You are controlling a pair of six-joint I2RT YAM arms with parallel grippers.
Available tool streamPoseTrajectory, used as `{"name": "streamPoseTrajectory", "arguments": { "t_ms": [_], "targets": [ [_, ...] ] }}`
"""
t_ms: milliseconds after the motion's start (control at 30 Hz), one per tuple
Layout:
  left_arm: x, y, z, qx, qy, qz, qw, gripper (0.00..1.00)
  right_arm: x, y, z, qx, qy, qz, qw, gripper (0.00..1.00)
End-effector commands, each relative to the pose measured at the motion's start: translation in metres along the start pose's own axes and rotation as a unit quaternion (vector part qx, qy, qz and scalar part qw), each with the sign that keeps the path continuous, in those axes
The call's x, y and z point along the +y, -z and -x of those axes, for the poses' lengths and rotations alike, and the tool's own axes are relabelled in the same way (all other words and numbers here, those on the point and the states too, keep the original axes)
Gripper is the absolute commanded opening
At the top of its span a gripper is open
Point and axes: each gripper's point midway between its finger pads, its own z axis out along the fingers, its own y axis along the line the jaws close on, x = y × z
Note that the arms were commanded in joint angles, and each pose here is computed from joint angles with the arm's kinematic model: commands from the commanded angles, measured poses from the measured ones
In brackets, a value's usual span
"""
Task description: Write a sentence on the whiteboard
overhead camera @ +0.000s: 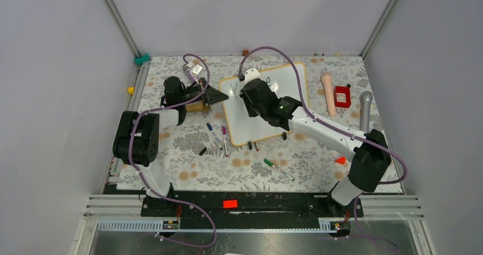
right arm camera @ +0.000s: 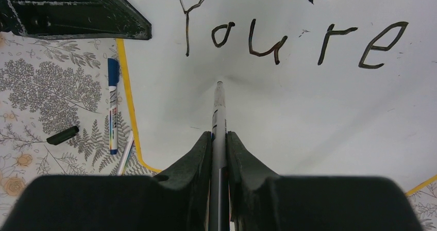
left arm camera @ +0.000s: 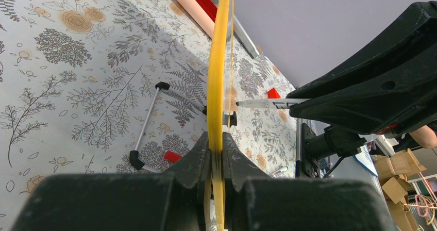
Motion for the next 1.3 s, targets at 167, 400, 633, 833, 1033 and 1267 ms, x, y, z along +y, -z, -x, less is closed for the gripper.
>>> {"name": "streamPoseTrajectory", "arguments": {
  "t_ms": [167, 400, 633, 833, 1033, 1267],
  "targets": [
    [-0.011, 0.000, 0.009, -0.003, -0.064, -0.021, 0.998, 0.02, 0.002, -0.004, 0.019, -0.023, -0.007, -0.015, 1.000, 0.00],
    [-0.013, 0.000, 0.008, -0.003, -0.066, -0.022, 0.998, 0.02, 0.012, -0.007, 0.020, -0.018, -0.005, 0.007, 1.000, 0.00],
    [-0.013, 0.000, 0.009, -0.005, -0.068, -0.021, 0.997, 0.02, 0.019, -0.007, 0.013, 0.001, 0.003, 0.027, 1.000, 0.00],
    [-0.014, 0.000, 0.009, -0.004, -0.068, -0.022, 0.997, 0.02, 0.020, -0.003, 0.000, 0.027, 0.011, 0.038, 0.999, 0.00],
    [-0.015, 0.000, 0.010, -0.005, -0.070, -0.023, 0.997, 0.02, 0.009, -0.002, -0.005, 0.030, 0.013, 0.008, 0.999, 0.00],
    [-0.017, 0.000, 0.010, -0.004, -0.071, -0.025, 0.997, 0.02, 0.003, -0.004, 0.011, 0.013, 0.007, -0.018, 1.000, 0.00]
  ]
}}
